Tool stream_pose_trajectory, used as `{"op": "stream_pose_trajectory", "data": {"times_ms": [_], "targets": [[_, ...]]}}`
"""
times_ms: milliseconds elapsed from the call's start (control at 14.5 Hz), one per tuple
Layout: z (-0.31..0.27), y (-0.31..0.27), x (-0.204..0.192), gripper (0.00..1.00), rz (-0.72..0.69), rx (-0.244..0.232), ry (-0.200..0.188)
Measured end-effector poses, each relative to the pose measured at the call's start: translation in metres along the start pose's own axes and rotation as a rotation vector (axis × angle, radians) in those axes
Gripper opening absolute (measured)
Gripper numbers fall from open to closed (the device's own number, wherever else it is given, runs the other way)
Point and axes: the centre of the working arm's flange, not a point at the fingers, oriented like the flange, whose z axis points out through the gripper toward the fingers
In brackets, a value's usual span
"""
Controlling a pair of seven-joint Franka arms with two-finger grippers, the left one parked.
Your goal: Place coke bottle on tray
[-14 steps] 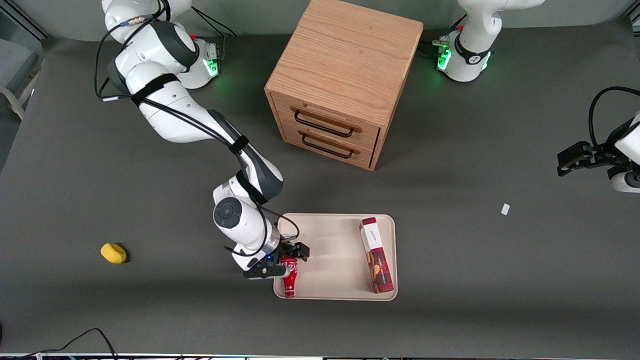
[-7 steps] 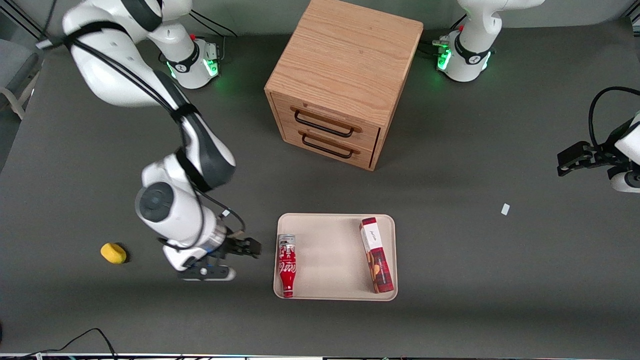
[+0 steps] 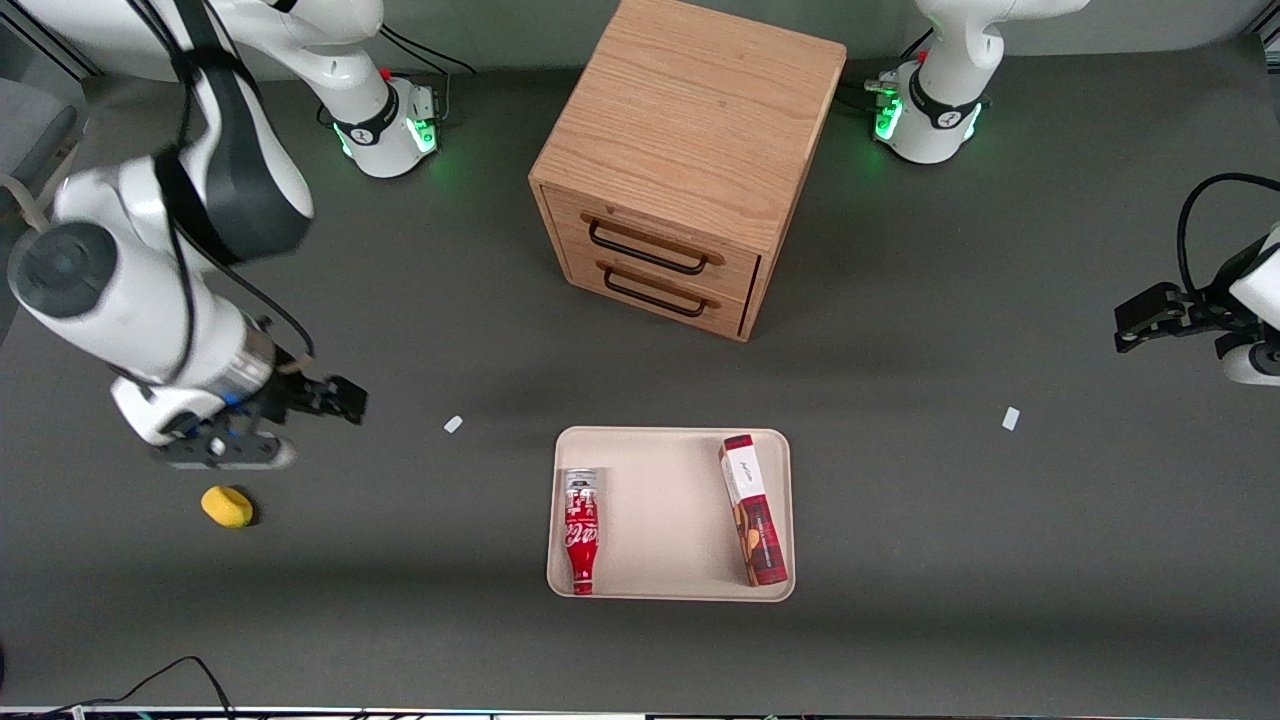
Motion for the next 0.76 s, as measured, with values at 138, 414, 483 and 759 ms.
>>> {"op": "stream_pose_trajectory", "data": {"times_ms": [138,414,483,759], "targets": [[-0.025,0.023,-0.028,1.00,0.016,0.001,0.007],[-0.064,0.084,-0.068,1.00,0.006,0.010,0.009],[-0.072,0.094,-0.073,1.00,0.015,0.014,0.019],[-0.079,0.095,-0.078,1.00,0.030,0.057,0.029]]}}
